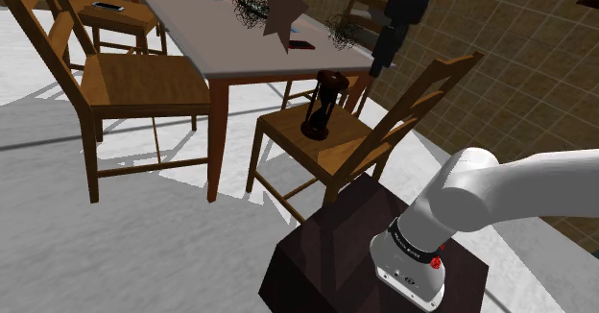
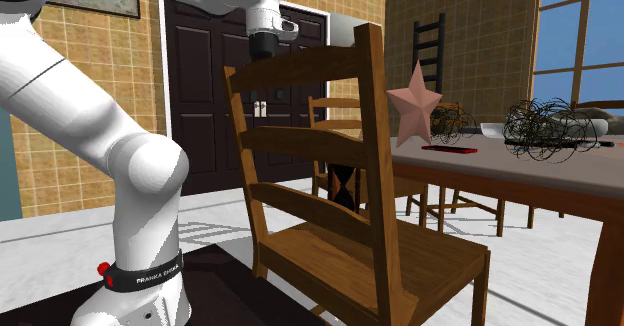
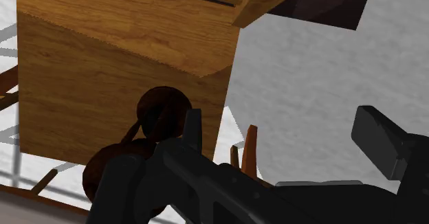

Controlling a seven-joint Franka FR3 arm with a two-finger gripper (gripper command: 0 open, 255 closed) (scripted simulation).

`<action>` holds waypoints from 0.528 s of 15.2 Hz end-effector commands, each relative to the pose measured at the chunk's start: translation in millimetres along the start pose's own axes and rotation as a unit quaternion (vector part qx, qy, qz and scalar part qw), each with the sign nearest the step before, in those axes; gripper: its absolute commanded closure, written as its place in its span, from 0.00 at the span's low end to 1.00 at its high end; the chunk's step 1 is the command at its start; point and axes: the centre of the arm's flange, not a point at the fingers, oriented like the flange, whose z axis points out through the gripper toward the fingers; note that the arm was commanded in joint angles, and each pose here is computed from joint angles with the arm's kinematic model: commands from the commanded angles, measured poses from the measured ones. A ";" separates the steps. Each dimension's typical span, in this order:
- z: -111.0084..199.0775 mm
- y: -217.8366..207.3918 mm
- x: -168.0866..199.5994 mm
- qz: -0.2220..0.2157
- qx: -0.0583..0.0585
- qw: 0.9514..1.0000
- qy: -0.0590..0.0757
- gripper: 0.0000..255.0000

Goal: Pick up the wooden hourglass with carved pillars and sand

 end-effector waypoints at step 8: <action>30.7 66.0 59.5 0.085 0.019 0.996 0.009 0.00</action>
